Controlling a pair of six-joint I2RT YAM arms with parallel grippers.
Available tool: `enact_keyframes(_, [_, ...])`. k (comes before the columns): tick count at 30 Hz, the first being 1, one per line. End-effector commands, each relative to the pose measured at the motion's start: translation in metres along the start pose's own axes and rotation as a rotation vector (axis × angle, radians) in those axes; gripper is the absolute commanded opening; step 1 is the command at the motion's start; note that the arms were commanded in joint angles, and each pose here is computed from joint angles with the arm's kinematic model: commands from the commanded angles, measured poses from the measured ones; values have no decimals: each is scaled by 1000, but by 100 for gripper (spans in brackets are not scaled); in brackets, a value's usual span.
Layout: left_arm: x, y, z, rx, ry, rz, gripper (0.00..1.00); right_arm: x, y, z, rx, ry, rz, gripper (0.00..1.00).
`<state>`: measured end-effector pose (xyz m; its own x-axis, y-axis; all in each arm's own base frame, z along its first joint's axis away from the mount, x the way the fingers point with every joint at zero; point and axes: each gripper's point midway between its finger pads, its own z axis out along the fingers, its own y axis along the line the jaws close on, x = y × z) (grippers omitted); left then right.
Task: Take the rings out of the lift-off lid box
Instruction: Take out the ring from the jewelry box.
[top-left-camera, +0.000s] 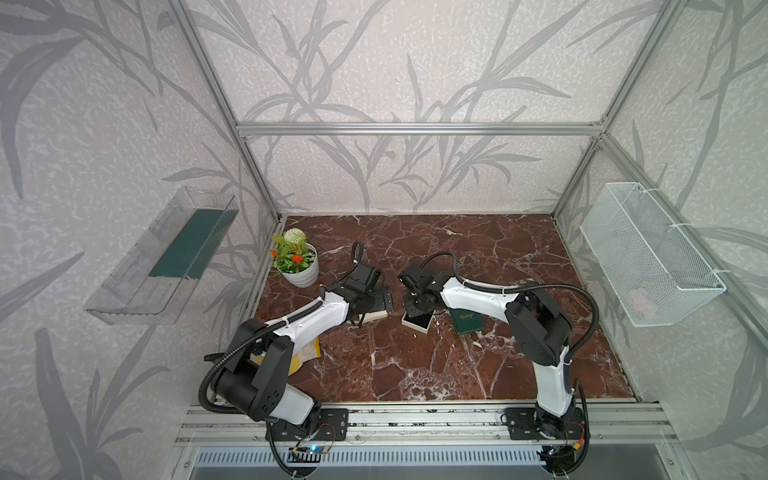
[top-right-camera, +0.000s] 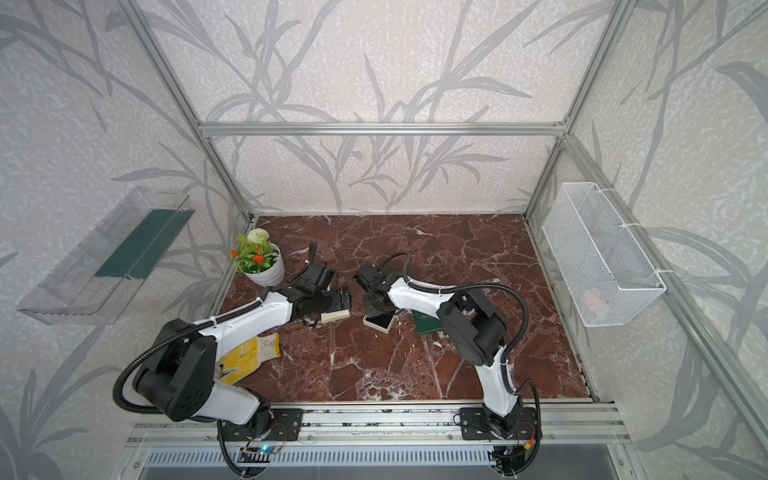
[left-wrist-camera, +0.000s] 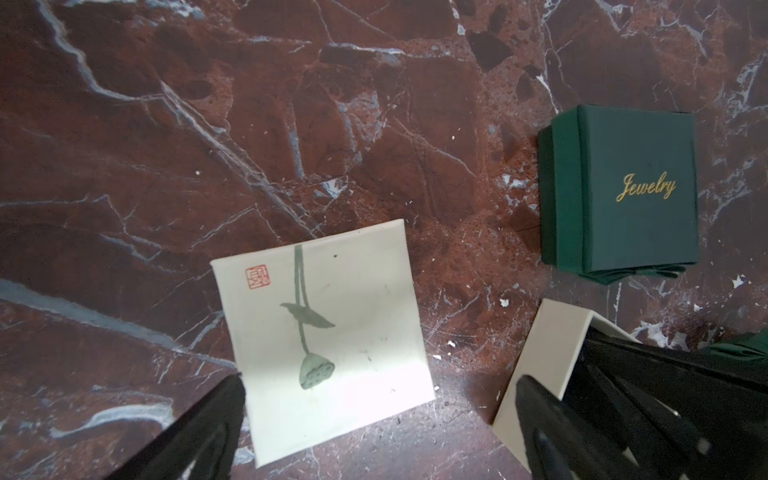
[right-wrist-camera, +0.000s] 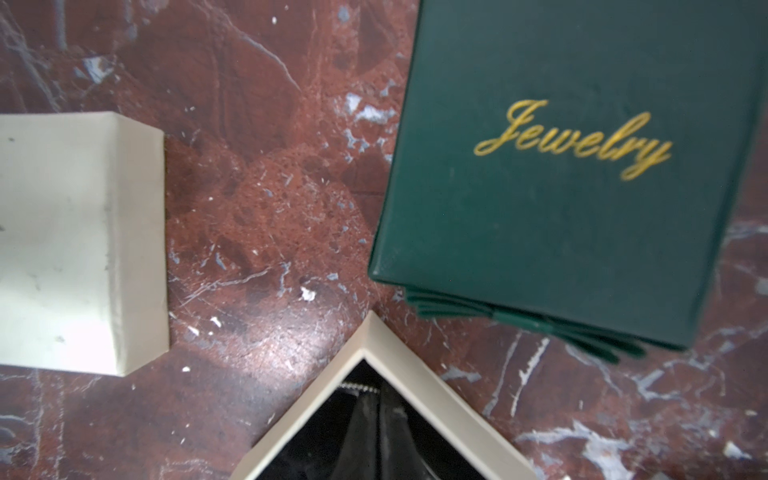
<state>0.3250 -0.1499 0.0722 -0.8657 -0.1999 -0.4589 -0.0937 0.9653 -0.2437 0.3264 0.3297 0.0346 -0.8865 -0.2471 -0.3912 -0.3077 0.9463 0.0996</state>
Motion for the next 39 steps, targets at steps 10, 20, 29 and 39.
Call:
enact_keyframes(10, [3, 3, -1, -2, 5, -26, 99, -7, -5, -27, 9, -57, 43, 3])
enact_keyframes(20, [3, 2, 0, 5, 7, -32, 99, -11, -8, -40, 1, -86, 71, 3])
enact_keyframes(29, [2, -2, -1, 24, 4, -32, 99, -16, -23, -59, 7, -118, 147, 1])
enact_keyframes(39, [-8, -23, -13, 121, -15, 30, 99, -4, -99, -70, 109, -82, 350, 0])
